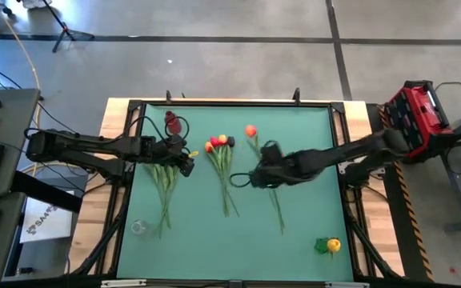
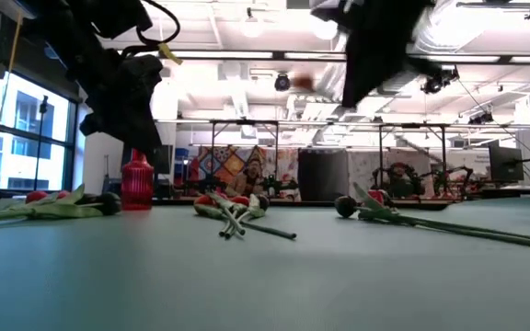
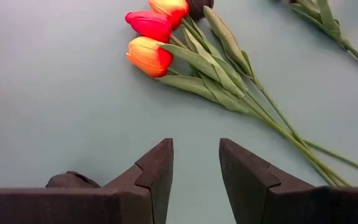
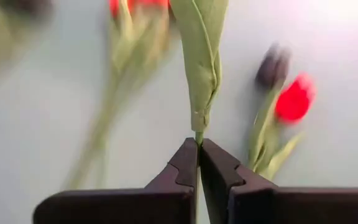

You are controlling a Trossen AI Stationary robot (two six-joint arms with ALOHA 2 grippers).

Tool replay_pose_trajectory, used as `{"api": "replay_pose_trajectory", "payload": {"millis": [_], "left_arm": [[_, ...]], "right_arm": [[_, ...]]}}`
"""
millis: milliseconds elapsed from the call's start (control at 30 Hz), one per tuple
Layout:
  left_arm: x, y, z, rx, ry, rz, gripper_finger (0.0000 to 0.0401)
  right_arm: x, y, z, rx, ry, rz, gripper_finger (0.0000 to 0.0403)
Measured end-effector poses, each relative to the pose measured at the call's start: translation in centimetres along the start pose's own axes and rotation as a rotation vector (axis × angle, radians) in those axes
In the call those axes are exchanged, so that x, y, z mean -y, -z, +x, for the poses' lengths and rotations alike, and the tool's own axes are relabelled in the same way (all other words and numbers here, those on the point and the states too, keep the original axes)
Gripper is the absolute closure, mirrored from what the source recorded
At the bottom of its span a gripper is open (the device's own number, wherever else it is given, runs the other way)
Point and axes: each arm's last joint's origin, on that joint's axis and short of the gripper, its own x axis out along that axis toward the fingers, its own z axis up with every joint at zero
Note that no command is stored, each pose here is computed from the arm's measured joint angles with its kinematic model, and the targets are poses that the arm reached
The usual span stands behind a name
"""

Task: Sort flowers into vase by color
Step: Put the orange flower into the green vase

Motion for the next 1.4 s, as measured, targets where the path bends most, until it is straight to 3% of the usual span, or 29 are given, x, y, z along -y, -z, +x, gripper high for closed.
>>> {"api": "replay_pose_trajectory", "payload": {"millis": [233, 467, 633, 800, 1033, 1400], "left_arm": [[0.1, 0.0, 0.0, 0.002, 0.011, -0.051, 0.0282], [1.8, -0.7, -0.4, 0.110, 0.140, -0.115, 0.0282], [3.5, -1.5, -1.1, 0.251, 0.268, -0.173, 0.0282], [4.4, -1.6, -1.7, 0.365, 0.283, -0.235, 0.0284], [5.3, -0.6, -2.2, 0.397, 0.273, -0.299, 0.0314], [6.7, 0.6, -3.1, 0.433, 0.328, -0.378, 0.0344]], "right_arm": [[3.2, -1.1, -8.6, 0.304, -0.129, -0.036, 0.0403], [6.7, 0.2, -14.0, 0.406, -0.211, -0.218, 0.0403], [8.9, 1.3, -16.4, 0.394, -0.293, -0.270, 0.0403], [11.1, 2.7, -18.3, 0.423, -0.371, -0.301, 0.0403], [13.2, 5.2, -19.8, 0.404, -0.470, -0.399, 0.0403], [15.4, 9.3, -22.7, 0.227, -0.736, -0.509, 0.0403]]}}
